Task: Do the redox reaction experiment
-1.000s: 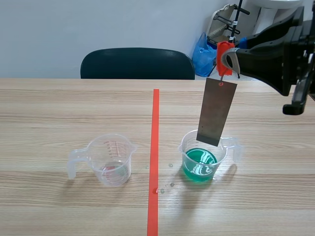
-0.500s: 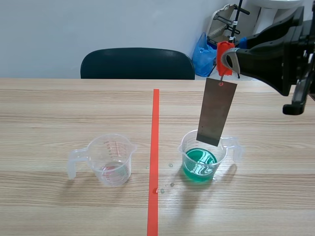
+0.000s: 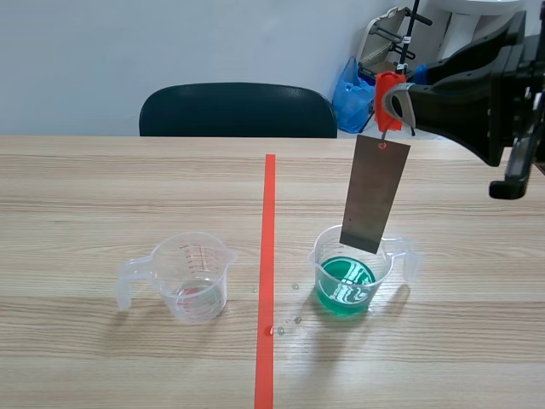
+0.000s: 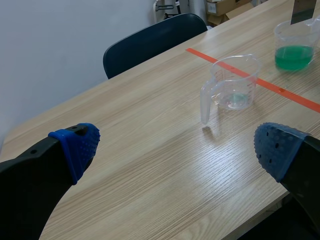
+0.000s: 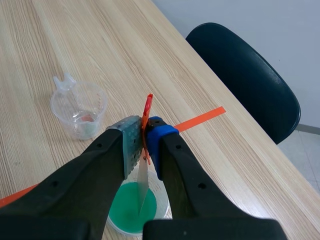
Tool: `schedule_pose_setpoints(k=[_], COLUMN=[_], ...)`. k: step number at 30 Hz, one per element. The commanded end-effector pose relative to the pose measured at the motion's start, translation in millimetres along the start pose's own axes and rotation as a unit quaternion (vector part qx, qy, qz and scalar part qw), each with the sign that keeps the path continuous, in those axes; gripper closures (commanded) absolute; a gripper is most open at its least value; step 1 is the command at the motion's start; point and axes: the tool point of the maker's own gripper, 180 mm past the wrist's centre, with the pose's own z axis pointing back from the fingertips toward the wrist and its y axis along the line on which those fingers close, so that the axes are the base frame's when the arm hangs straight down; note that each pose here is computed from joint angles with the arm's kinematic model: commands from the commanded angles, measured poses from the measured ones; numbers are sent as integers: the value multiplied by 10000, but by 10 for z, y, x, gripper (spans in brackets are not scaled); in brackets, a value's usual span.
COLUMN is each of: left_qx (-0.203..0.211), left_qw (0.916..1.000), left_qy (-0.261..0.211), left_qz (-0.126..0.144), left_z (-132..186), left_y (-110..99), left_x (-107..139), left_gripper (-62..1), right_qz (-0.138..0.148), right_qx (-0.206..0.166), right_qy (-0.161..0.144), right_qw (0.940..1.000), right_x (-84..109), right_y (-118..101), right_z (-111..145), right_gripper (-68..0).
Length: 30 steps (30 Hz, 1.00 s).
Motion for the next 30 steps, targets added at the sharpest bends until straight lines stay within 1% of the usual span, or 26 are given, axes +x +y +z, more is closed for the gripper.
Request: schedule_pose_setpoints(k=[1,9,14,21,26,30], left_qx=[62,62,62,62,62,62], left_qw=[9999,9999,9999,9999,9999,9999], left_qy=[-135,-135,-135,-133,-133,-133], left_qz=[14,14,14,14,14,14], left_z=[-8,-8,-8,-8,-8,-8], left_y=[13,13,13,13,13,13], left_x=[52,52,52,51,51,51], left_gripper=[-623,-623,-623,-623,-623,-623], right_qz=[137,30,83,114,-66,-327], right_qx=[-27,-74,-157,-354,-301,-367], right_qy=[-137,-123,-105,-40,11,37], right_qw=[9998,9999,9998,9993,9995,9988], right_x=[128,92,50,-82,-253,-392], right_y=[-35,-25,-21,-62,-52,-83], right_z=[15,-16,-55,-115,-152,-172], right_gripper=[-8,-8,-8,-8,-8,-8])
